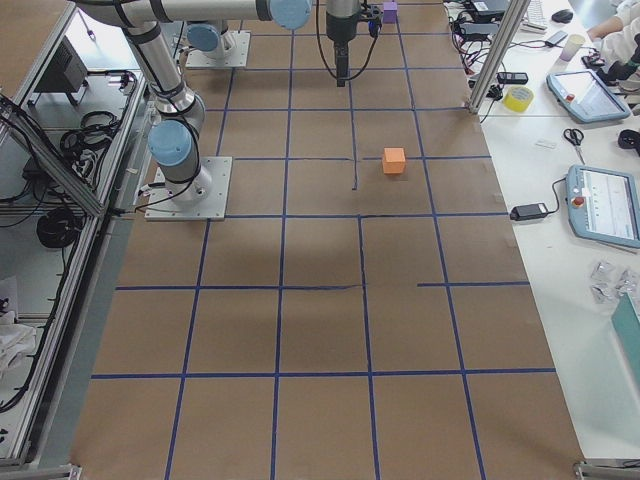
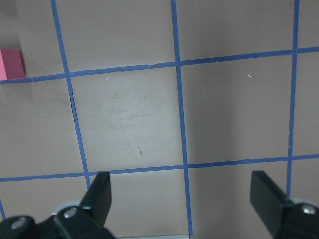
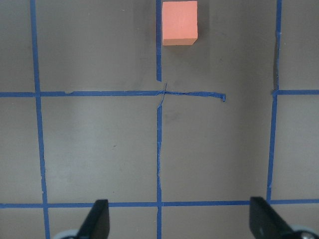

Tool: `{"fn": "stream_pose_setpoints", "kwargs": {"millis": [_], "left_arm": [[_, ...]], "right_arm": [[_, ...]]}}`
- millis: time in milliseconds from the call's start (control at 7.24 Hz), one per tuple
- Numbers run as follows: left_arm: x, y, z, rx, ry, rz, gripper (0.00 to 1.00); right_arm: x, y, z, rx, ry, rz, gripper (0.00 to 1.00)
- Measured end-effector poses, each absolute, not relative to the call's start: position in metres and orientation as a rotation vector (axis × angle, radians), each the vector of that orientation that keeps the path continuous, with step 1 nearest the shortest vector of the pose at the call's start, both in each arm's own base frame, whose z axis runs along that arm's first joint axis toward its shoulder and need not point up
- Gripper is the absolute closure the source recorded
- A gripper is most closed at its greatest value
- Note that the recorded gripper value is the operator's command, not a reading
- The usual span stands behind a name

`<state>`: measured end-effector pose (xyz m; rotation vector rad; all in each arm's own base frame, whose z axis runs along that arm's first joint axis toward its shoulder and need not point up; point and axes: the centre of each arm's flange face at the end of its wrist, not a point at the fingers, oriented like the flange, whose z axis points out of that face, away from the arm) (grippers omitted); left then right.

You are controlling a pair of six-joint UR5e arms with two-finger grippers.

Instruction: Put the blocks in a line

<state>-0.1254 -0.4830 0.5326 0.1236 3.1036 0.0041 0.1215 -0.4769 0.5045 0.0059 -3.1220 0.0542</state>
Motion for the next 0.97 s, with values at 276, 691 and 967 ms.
{"fn": "stream_pose_setpoints", "kwargs": {"millis": [276,691,967], "left_arm": [[-0.1256,-0.4828,0.5325,0.126,3.103,0.004,0.00],[-0.1258,-0.4843,0.5330,0.116,3.107,-0.020,0.00],[-0.1260,-0.4859,0.5310,0.114,3.108,-0.047,0.00]], "right_arm": [[0.1221,-0.4745,0.5064,0.002,-3.128,0.051,0.00],[0.1221,-0.4731,0.5065,0.000,-3.129,0.044,0.00],[0.1221,-0.4730,0.5061,0.000,-3.128,0.042,0.00]]}}
